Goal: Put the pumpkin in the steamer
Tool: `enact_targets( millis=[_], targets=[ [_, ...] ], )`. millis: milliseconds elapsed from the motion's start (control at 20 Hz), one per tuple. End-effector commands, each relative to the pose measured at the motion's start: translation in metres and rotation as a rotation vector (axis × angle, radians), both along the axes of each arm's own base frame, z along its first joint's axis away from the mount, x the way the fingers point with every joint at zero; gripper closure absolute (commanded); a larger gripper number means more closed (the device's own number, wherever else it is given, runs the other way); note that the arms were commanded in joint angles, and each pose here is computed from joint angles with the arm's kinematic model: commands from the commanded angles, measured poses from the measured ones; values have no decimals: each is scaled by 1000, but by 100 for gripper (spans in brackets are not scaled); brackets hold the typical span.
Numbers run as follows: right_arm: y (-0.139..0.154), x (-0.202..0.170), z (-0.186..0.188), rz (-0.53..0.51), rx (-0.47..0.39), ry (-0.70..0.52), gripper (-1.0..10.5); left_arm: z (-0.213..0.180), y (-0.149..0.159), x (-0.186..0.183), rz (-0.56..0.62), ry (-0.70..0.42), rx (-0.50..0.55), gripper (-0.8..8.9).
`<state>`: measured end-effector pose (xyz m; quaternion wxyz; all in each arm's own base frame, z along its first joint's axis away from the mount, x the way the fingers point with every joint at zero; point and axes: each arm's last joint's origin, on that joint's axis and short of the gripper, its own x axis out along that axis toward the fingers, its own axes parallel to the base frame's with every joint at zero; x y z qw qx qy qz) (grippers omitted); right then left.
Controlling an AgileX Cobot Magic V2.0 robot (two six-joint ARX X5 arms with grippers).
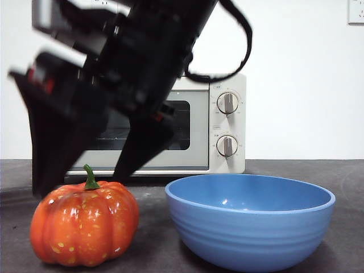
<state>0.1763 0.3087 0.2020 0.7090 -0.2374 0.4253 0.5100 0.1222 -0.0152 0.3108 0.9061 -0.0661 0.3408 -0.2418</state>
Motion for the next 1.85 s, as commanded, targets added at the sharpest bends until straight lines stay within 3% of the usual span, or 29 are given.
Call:
enact_targets(
  millis=[50,650,1050,1300,1550,1850],
  targets=[
    [10,-1,-9,17,-18,-13,405,6,-1,1,-15,-28,9,798],
    [11,-1,-22,11,-74,7,408,6,-1,1,-22,-29,9,798],
    [9,-2,-23,7,-92,22,547,6,-1,1,-22,-29,9,798],
    [9,-2,-19,3,-84,16,560,6,-1,1,-22,-29,9,798],
    [11,-1,7,1,-24,-18,561,5,-1,1,-22,-29,9,798],
    [-1,-2,72,-33,55,-59,560,5,-1,1,-22,-29,9,798]
  ],
)
